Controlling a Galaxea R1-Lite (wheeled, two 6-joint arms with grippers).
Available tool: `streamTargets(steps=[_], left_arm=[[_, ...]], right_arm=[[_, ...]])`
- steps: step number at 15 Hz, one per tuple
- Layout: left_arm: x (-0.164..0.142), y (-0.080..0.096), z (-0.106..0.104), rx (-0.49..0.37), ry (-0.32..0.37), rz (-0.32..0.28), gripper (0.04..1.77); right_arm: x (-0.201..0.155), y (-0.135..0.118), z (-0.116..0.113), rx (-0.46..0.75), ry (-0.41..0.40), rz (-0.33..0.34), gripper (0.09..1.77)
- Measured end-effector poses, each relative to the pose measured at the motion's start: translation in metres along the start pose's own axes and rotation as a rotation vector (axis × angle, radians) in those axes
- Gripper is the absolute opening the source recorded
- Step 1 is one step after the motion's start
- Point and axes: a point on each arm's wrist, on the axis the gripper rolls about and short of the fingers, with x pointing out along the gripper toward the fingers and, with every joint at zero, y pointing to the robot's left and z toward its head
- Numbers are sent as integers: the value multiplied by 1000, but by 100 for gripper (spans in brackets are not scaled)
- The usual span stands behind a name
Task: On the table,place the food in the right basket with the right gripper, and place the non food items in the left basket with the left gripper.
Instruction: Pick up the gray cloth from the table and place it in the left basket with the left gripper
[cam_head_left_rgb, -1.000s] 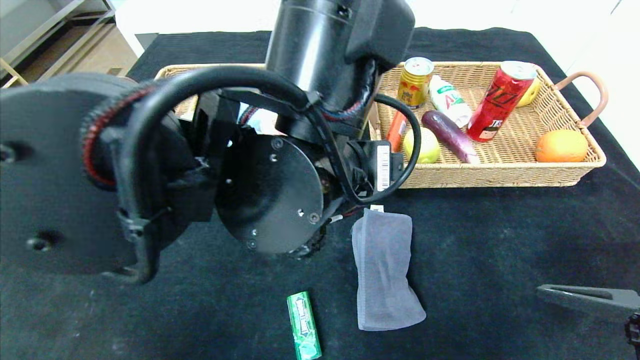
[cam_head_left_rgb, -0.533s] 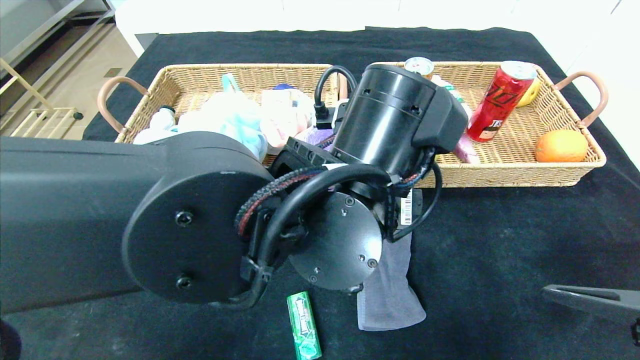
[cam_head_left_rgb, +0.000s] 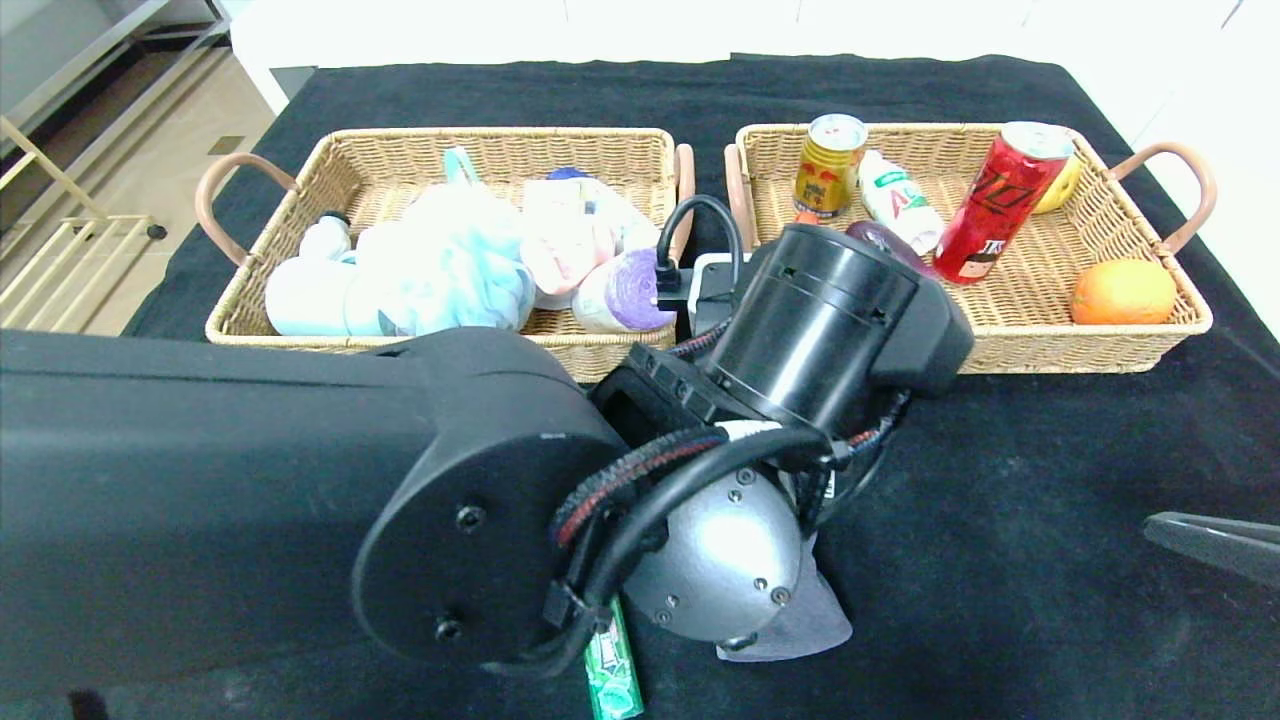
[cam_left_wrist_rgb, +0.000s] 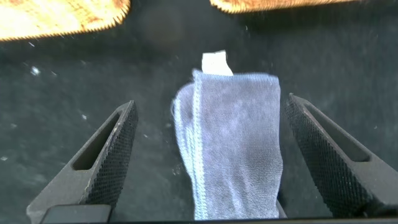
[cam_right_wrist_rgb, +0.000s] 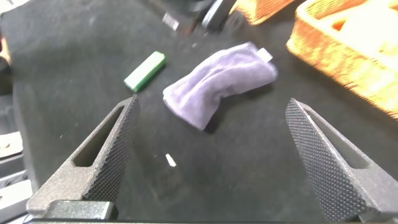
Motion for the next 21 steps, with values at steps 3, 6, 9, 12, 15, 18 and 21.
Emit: streamTargets(steps=[3, 6, 9, 12, 15, 18, 21], left_arm=[[8, -8, -13, 26, 13, 26, 171], [17, -15, -24, 45, 27, 33, 172], [23, -21, -33, 60, 39, 33, 172], [27, -23, -38, 72, 52, 30, 172], [32, -25, -44, 81, 67, 32, 172], [36, -25, -48, 89, 74, 40, 172], [40, -25, -51, 96, 82, 47, 172]], right_arm=[[-5, 1, 7, -14, -33, -11, 171], [-7, 1, 8, -19, -42, -12, 171], [-7, 1, 9, -21, -46, -17, 171], [-8, 1, 8, -22, -46, -18, 171], [-7, 1, 8, -15, -41, -18, 171], [-6, 1, 6, -12, -34, -16, 171], [-4, 0, 5, -6, -22, -13, 171]])
